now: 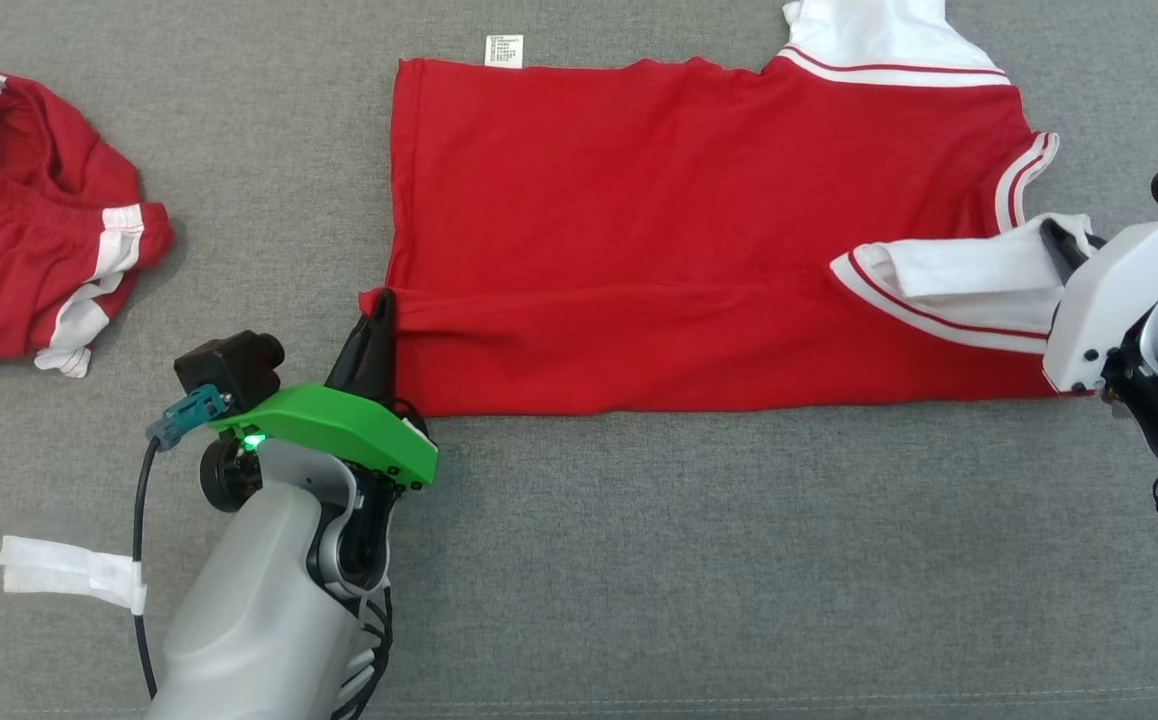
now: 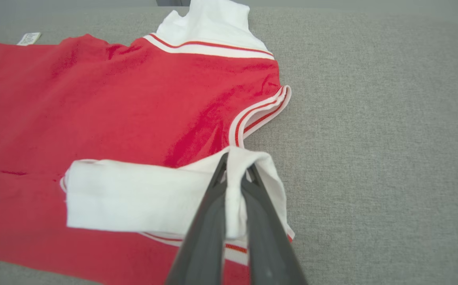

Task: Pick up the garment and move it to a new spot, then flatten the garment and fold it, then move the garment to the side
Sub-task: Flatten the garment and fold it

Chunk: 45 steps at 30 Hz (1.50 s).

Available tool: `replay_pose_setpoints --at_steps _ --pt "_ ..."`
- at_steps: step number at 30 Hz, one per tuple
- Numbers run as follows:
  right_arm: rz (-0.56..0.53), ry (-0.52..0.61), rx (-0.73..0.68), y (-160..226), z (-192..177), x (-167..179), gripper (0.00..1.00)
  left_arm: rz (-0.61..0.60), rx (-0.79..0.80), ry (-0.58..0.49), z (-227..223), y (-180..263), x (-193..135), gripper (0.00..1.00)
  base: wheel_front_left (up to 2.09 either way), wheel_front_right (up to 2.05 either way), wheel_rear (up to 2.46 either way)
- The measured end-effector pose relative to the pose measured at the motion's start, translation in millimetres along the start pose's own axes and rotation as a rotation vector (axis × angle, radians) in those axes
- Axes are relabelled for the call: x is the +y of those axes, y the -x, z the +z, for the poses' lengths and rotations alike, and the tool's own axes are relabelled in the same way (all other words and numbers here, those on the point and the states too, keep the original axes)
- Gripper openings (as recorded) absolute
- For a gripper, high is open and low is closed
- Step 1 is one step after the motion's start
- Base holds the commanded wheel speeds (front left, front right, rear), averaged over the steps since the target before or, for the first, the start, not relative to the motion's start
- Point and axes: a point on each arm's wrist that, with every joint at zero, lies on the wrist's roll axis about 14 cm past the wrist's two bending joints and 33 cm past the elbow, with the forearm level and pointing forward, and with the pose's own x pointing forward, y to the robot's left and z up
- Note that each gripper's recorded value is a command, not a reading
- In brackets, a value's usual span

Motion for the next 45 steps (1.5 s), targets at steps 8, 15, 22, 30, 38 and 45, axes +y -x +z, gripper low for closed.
replay_pose_setpoints --at_steps 8,15,22,30,38,45 --pt "0.084 -0.036 -0.190 -3 36 24 1.00 0.005 -0.003 -0.017 -2 -4 1 1.00 0.00 0.00 0.00" --pt "0.046 -0.021 -0.149 7 23 9 1.00 0.003 -0.027 -0.119 5 7 5 1.00 0.00 0.00 0.00" --pt "-0.057 -0.068 0.010 25 -22 -23 1.00 0.010 0.046 -0.267 -19 27 11 1.00 0.00 0.00 0.00" --pt "-0.101 -0.110 0.120 20 -59 -28 1.00 0.042 0.113 -0.333 -37 25 23 1.00 0.00 0.00 0.00" --pt "-0.078 -0.157 0.210 4 -90 -18 1.00 0.053 0.145 -0.357 -44 13 29 1.00 0.00 0.00 0.00" --pt "-0.056 -0.184 0.222 -7 -98 -12 0.00 0.047 0.180 -0.357 -50 9 30 0.49 0.00 0.00 0.00"
